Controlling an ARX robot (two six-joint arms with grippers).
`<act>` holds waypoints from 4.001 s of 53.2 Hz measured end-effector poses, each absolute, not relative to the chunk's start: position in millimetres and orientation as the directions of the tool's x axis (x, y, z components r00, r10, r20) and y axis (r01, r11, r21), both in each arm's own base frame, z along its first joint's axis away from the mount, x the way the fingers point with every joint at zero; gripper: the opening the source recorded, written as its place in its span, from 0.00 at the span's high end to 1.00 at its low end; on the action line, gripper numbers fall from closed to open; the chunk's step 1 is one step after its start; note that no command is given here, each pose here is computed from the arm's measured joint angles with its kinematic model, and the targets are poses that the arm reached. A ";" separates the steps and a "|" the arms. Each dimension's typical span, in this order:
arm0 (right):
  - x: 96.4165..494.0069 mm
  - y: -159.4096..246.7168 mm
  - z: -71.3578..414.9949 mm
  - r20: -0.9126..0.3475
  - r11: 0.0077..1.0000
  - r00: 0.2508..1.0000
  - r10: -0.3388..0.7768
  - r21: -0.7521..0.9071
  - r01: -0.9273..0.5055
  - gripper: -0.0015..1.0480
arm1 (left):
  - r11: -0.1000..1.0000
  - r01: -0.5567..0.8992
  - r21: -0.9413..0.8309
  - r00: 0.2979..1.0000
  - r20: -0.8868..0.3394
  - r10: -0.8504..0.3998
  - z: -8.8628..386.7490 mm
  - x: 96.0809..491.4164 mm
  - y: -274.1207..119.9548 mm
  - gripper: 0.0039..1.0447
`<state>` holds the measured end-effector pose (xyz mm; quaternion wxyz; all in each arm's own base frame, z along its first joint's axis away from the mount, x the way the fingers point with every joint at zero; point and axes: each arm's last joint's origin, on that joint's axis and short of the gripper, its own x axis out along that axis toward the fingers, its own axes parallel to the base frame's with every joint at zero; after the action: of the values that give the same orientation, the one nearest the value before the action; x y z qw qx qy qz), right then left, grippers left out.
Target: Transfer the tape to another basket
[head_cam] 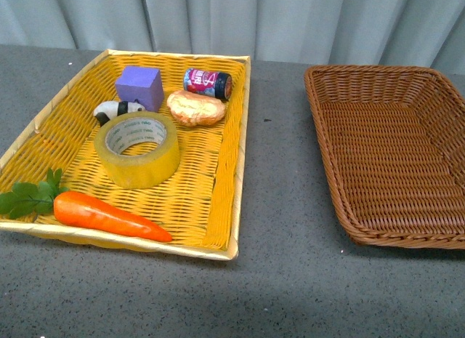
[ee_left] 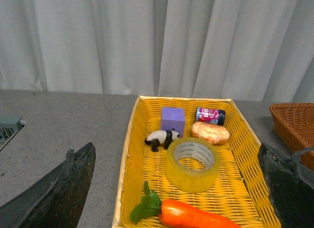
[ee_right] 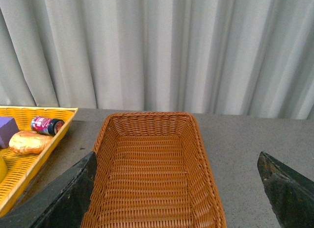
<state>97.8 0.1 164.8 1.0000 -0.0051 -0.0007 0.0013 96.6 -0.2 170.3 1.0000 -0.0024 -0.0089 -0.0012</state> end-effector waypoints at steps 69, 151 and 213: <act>97.8 0.1 164.8 0.001 1.000 1.000 0.003 -0.010 -0.003 0.09 | 1.000 0.002 -0.005 1.000 0.018 -0.002 170.3 96.6 -0.2 0.06; 97.7 0.2 164.9 0.003 1.000 1.000 0.003 -0.010 -0.003 0.09 | 0.987 -0.119 -0.106 0.626 -0.780 -0.008 100.8 356.0 -53.3 0.06; 97.7 0.1 164.9 0.003 1.000 1.000 0.003 -0.010 -0.003 0.09 | 0.973 -0.206 -0.102 0.530 -0.848 0.023 87.8 375.8 -59.4 0.85</act>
<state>97.7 0.1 164.9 1.0000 -0.0051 -0.0014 0.0013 375.8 -59.4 87.8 0.8693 -0.0952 0.4805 0.0657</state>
